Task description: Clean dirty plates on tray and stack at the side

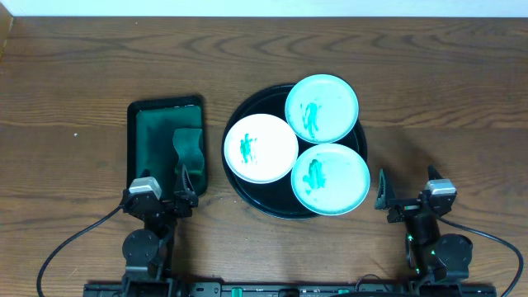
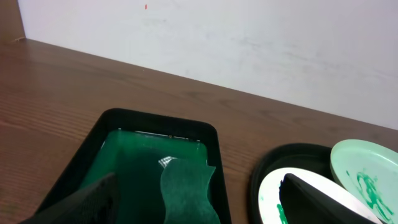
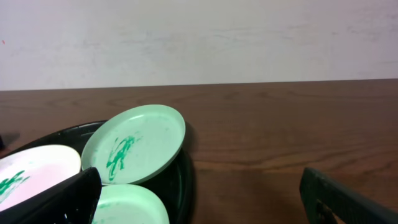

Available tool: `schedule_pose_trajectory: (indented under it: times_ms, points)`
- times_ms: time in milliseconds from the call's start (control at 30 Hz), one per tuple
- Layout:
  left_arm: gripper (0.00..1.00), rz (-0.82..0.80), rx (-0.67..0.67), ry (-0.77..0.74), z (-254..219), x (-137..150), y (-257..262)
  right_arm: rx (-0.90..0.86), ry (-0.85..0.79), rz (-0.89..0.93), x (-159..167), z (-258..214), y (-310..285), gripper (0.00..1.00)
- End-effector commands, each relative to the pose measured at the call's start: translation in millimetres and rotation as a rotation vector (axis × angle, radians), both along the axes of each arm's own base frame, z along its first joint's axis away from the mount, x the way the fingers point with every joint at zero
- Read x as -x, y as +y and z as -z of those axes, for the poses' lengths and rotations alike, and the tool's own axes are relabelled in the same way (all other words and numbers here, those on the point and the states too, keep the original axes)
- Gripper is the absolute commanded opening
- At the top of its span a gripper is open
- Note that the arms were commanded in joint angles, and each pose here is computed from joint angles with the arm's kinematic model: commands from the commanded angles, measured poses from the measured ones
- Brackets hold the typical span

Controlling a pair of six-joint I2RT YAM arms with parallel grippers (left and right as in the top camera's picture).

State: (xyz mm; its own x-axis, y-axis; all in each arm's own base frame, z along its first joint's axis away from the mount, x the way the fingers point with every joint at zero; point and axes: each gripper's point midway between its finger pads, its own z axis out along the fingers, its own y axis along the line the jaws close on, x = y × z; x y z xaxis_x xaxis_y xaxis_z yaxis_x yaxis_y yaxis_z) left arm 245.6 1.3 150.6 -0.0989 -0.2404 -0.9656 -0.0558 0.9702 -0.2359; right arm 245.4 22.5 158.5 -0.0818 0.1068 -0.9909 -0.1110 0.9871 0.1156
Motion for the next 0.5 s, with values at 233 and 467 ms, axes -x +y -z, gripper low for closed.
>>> schedule_pose_trajectory:
  times_ms: [233,467]
  points:
    - [0.82,0.113,0.033,0.019,5.9,0.4,-19.7,0.011,0.006,0.002,-0.1,2.0,0.0,0.99]
    - [0.82,0.154,0.018,0.023,-25.9,2.7,-26.2,0.011,0.006,0.002,-0.1,2.0,0.0,0.99]
